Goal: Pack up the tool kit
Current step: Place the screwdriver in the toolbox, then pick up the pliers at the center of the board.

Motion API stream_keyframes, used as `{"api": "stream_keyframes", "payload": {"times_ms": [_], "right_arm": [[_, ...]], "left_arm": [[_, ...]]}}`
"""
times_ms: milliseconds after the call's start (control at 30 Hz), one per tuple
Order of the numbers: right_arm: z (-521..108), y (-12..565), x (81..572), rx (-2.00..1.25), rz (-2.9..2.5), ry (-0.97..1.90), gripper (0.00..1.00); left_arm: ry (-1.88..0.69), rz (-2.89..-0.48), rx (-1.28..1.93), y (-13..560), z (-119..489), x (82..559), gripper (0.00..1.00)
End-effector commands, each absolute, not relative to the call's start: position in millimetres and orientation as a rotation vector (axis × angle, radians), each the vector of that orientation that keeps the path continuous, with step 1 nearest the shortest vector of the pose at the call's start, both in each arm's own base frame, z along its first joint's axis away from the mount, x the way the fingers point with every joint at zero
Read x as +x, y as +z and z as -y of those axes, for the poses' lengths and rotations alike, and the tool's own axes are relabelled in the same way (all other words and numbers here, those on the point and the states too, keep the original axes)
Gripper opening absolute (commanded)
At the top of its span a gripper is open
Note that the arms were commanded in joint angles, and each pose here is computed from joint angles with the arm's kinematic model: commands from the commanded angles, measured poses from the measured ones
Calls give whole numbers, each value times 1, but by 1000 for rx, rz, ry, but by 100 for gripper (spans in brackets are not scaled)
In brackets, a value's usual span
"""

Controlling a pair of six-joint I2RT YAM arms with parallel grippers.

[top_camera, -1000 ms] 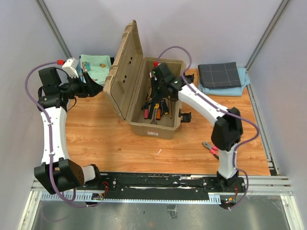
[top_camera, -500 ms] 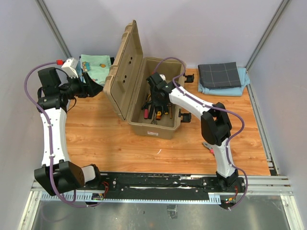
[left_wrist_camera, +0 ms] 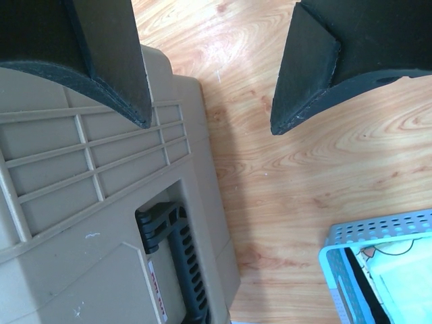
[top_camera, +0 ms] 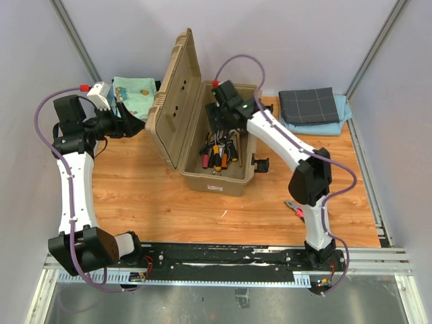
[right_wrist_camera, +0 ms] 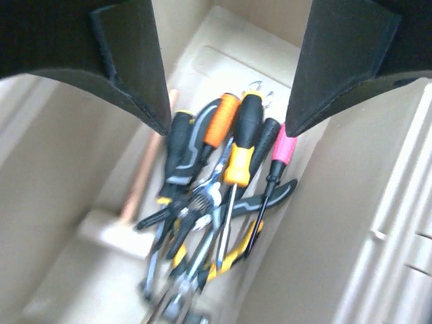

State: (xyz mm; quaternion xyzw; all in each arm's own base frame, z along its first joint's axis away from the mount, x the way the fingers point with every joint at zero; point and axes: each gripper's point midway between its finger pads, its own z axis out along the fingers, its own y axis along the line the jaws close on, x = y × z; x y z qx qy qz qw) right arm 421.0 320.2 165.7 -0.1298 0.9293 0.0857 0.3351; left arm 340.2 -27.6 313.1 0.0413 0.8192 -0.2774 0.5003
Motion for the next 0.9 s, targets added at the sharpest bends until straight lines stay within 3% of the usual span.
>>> {"api": "stream_keyframes", "payload": {"times_ms": [0, 133, 200, 400, 633, 867], "right_arm": [[-251, 294, 425, -489, -2185, 138, 76], [-168, 321, 406, -586, -2160, -4, 99], [-126, 321, 384, -657, -2171, -79, 98], [-46, 246, 304, -888, -2395, -210, 98], [-21, 149, 226, -1017, -2622, -135, 98], [-13, 81, 189, -1171, -2770, -36, 98]], "left_arm": [[-656, -1959, 150, 324, 31, 335, 76], [-656, -1969, 148, 320, 30, 337, 78], [-661, -1975, 144, 318, 30, 338, 79], [-662, -1986, 140, 314, 28, 342, 80], [-673, -1988, 146, 315, 28, 347, 80], [-668, -1983, 154, 317, 28, 347, 80]]}}
